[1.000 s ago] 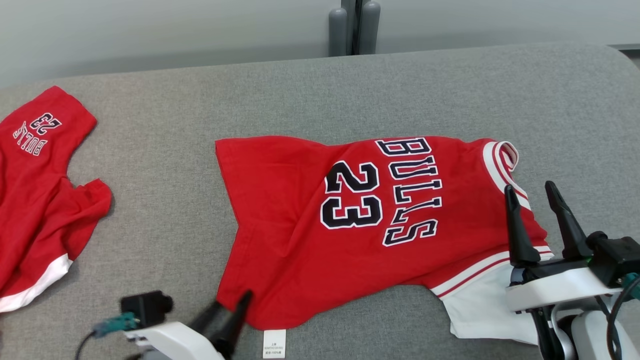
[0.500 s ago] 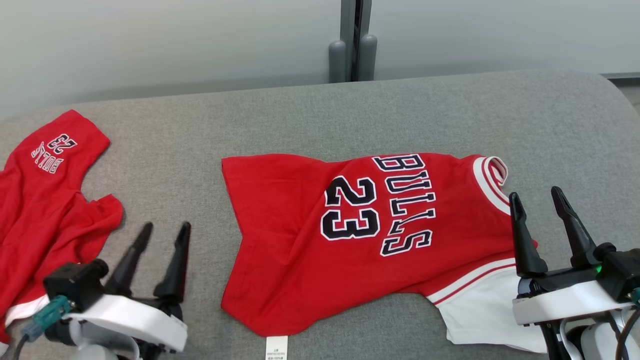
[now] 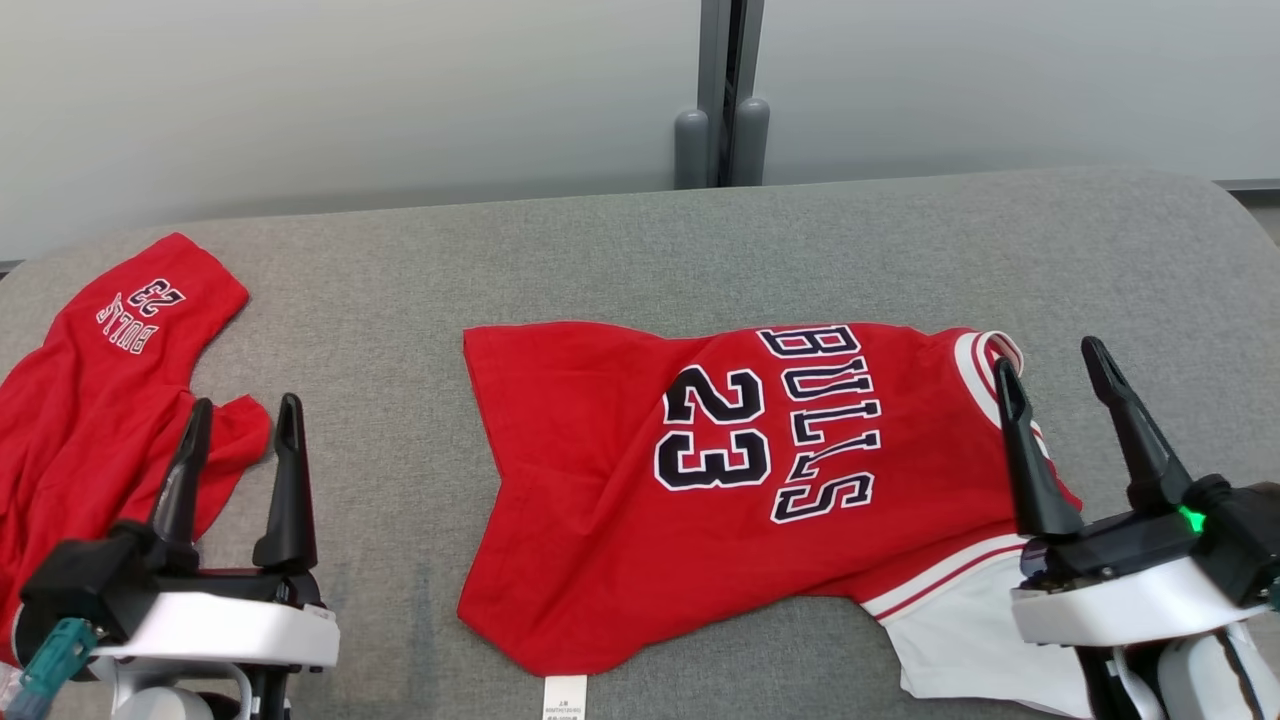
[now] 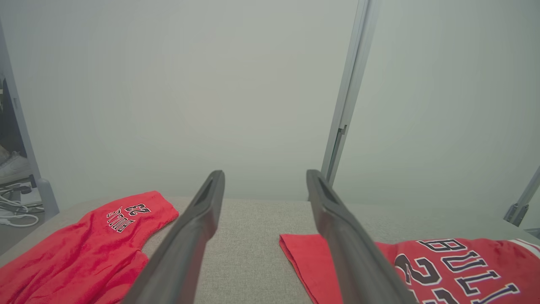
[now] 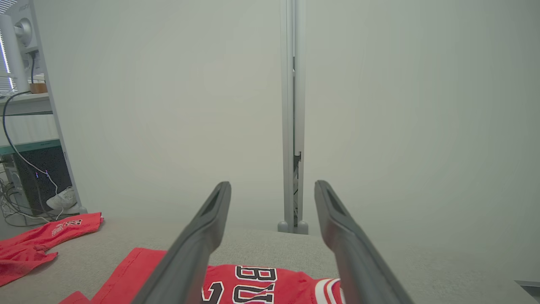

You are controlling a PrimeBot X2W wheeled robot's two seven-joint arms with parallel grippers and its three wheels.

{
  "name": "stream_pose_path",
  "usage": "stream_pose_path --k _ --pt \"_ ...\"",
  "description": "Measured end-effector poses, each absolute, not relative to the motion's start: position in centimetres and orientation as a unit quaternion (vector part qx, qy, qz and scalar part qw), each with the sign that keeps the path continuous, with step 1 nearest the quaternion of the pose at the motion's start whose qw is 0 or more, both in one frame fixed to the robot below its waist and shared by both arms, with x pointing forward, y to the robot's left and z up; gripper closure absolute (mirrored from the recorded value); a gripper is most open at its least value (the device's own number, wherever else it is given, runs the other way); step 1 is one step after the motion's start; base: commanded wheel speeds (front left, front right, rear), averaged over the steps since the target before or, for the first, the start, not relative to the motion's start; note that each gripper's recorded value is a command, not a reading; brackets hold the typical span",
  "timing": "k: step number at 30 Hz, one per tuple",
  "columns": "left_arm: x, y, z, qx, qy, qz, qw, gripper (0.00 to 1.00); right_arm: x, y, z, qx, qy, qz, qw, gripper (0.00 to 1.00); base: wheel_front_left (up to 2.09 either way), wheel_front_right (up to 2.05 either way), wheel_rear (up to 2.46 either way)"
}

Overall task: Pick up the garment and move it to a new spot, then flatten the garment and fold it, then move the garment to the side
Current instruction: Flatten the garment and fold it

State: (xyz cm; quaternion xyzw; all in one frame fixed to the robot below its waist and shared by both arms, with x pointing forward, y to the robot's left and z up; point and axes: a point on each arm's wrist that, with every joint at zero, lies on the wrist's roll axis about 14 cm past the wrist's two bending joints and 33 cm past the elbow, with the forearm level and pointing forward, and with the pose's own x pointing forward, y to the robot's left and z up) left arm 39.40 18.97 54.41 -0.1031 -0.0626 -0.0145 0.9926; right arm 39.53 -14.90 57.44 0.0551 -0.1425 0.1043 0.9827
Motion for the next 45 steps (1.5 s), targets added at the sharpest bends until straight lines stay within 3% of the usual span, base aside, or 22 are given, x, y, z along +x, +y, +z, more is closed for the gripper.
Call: stream_pose_path --k 27,35,45 --pt "38.6 17.8 50.6 -0.121 -0.035 -0.028 0.992 0.00 38.7 -17.4 55.1 0.052 -0.109 0.063 0.991 0.00 0.00 0.00 0.00" --pt "37.6 17.3 47.7 -0.124 0.019 -0.033 0.992 0.00 37.0 -20.2 51.4 0.030 -0.050 0.036 0.998 0.00 0.00 0.00 0.00" --pt "35.3 14.5 40.9 -0.144 0.192 -0.088 0.967 0.00 34.9 -22.2 44.0 0.052 0.116 0.030 0.991 0.00 0.00 0.00 0.00"
